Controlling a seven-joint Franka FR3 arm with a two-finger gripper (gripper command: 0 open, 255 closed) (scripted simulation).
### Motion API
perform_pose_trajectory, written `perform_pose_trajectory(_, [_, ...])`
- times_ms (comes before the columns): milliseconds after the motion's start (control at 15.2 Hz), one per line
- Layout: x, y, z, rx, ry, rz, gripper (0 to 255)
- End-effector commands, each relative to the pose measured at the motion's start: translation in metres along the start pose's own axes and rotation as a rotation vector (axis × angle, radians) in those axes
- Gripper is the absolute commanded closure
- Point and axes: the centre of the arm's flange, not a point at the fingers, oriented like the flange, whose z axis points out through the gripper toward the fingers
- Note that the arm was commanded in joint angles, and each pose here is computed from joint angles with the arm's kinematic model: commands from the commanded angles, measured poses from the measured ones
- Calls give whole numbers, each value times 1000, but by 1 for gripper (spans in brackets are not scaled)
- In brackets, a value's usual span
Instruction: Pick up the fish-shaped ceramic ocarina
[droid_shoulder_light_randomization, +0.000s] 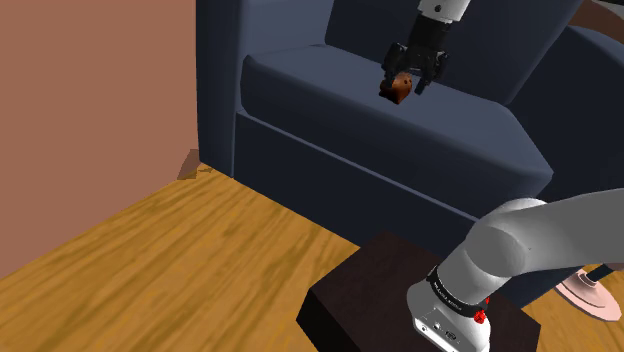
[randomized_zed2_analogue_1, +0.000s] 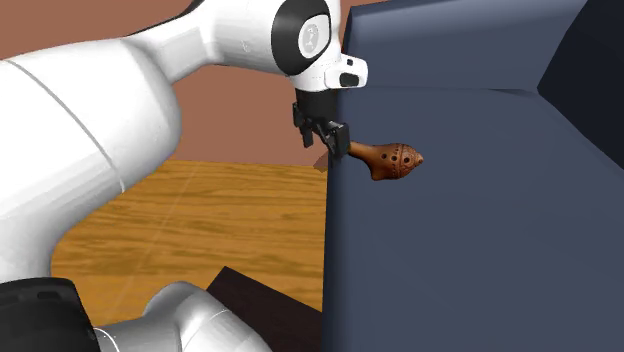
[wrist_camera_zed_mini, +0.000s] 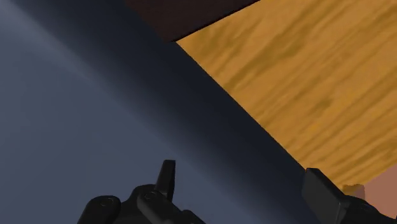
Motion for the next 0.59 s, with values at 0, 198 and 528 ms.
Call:
perform_pose_trajectory(0, [24, 3, 0, 0, 10, 172, 0])
perform_pose_trajectory(198, [59, 16, -1, -1, 25, 414, 0])
perform_pose_trajectory(528, [102, 48, -2, -2, 46, 767, 0])
